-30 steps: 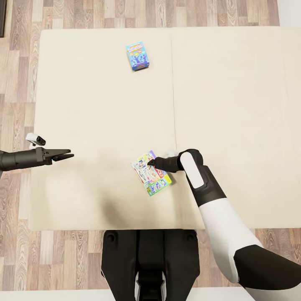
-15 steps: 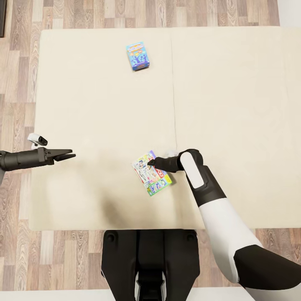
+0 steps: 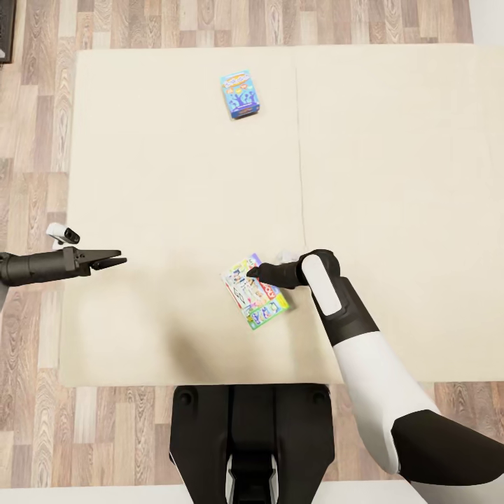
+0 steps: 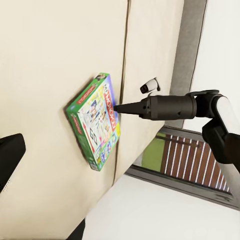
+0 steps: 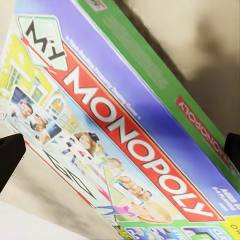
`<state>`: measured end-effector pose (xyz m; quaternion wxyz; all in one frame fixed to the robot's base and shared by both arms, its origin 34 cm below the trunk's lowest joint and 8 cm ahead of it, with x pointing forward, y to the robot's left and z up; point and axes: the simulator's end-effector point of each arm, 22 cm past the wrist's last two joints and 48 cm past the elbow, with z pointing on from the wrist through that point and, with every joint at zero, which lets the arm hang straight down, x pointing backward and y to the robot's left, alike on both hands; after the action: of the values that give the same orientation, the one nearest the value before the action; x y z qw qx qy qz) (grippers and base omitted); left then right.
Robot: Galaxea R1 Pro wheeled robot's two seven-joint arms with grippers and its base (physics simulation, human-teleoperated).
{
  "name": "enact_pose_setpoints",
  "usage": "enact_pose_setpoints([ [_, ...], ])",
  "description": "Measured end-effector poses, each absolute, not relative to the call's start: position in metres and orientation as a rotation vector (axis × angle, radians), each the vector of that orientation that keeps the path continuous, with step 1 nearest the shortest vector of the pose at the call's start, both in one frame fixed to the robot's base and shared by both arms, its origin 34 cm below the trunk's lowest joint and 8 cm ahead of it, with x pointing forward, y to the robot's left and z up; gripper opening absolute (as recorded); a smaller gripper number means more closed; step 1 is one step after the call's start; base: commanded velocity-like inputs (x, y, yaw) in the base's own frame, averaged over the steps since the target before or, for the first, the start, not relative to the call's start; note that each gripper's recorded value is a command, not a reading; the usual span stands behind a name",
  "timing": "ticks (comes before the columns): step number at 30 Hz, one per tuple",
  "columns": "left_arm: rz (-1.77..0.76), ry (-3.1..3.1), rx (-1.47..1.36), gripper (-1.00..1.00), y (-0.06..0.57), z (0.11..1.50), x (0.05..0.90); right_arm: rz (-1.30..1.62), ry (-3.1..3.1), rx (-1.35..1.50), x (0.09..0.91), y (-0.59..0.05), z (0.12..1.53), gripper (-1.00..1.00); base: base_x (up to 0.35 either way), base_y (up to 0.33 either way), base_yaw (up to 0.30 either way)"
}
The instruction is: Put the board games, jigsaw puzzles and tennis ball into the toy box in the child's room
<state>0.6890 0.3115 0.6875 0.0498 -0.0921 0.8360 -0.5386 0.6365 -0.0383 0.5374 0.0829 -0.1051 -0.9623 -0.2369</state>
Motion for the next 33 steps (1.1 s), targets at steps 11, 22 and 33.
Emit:
enact_pose_setpoints([
  [11,-1.639,2.546,-0.281,1.0,0.312,0.6877,0.6893,-0.715,-2.871,-0.316,0.6366,-0.0373,0.5379,1.0,0.0,0.098,0.0],
  [22,-1.641,2.546,-0.281,1.0,0.3115,0.6875,0.689,-0.716,-2.869,-0.317,0.6358,-0.0371,0.5378,1.0,0.0,0.094,0.0],
  [33,-1.641,2.546,-0.281,1.0,0.3115,0.6875,0.689,-0.716,-2.869,-0.316,0.6358,-0.0371,0.5378,1.0,0.0,0.115,0.0],
])
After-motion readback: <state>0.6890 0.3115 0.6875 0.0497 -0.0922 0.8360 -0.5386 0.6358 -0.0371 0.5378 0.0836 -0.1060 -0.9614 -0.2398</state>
